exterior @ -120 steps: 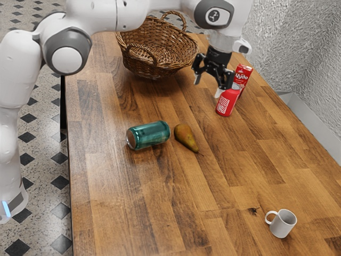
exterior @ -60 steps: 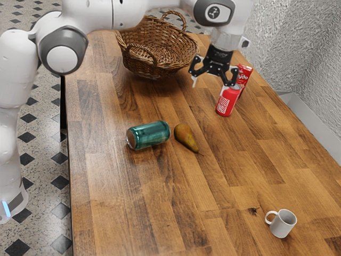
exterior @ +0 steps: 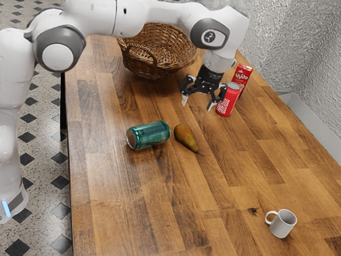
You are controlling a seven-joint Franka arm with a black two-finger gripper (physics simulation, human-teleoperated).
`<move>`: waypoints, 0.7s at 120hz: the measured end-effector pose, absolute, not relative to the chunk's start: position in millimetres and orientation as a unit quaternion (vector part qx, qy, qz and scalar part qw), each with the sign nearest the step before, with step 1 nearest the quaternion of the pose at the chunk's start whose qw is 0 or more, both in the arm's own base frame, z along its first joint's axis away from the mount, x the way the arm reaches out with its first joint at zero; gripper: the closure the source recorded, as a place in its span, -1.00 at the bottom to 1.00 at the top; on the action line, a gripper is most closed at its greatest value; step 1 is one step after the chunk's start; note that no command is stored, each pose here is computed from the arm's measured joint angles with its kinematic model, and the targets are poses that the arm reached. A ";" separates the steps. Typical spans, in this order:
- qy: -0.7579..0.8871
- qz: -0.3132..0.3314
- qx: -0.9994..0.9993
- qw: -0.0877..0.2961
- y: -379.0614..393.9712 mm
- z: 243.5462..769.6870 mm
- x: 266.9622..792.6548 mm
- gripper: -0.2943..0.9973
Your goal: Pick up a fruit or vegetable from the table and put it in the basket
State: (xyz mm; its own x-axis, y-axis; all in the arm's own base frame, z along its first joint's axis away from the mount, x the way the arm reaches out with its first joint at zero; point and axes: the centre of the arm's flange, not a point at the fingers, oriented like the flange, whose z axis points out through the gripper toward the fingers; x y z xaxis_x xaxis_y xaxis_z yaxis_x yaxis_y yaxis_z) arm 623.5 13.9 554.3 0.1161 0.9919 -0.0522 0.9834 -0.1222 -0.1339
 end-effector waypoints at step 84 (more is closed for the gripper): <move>-0.728 0.084 -0.677 0.069 22.6 490.4 611.7 -0.54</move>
